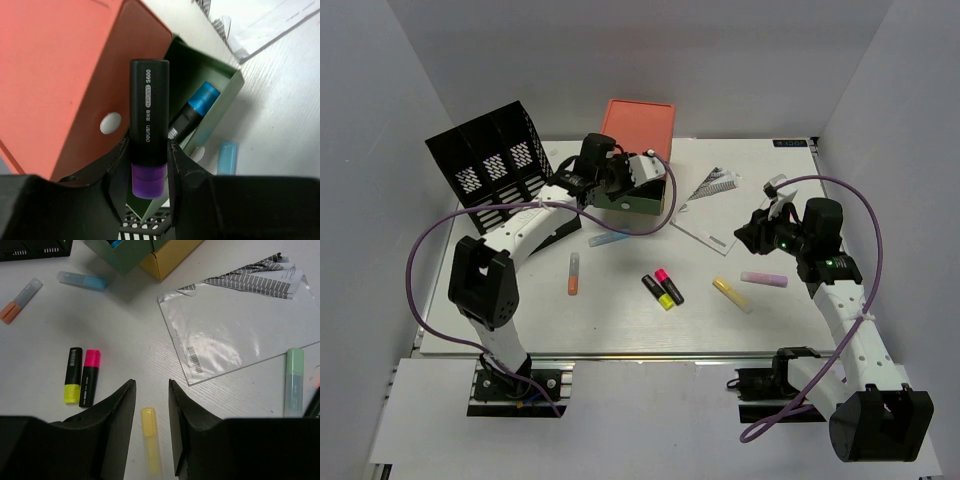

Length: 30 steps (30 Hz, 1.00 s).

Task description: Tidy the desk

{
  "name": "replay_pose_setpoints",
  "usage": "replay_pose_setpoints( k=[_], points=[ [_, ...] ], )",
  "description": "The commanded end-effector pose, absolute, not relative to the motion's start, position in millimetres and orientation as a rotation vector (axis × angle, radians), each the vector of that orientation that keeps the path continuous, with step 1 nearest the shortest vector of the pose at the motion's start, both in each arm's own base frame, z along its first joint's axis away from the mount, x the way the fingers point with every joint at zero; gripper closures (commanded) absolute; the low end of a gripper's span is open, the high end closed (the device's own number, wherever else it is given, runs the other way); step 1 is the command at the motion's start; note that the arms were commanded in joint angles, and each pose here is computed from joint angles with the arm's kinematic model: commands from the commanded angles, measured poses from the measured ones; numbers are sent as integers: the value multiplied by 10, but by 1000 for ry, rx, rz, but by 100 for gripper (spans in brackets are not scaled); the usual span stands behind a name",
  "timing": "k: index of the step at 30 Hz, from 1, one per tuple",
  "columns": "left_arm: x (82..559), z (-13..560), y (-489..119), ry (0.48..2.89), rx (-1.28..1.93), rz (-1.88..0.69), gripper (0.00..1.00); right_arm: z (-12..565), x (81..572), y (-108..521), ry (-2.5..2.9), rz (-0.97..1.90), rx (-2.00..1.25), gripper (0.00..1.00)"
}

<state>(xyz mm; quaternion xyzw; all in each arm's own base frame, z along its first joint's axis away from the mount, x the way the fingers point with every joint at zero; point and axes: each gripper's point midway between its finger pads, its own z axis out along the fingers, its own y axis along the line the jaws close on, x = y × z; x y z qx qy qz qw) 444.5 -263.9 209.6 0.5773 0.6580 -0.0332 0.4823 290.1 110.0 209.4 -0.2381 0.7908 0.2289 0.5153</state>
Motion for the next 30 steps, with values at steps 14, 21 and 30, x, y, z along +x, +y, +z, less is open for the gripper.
replay_pose_setpoints(
  k=[14,21,30],
  points=[
    [4626,2432,-2493,1499,1281,48,34,2115,2909,1085,1872,553,-589,58],
    [4356,3059,-2523,1430,1085,-65,40,2028,2778,1192,1855,622,-717,66],
    [3418,3099,-2416,1603,494,-683,77,1795,3090,856,1971,391,-662,68]
  ],
)
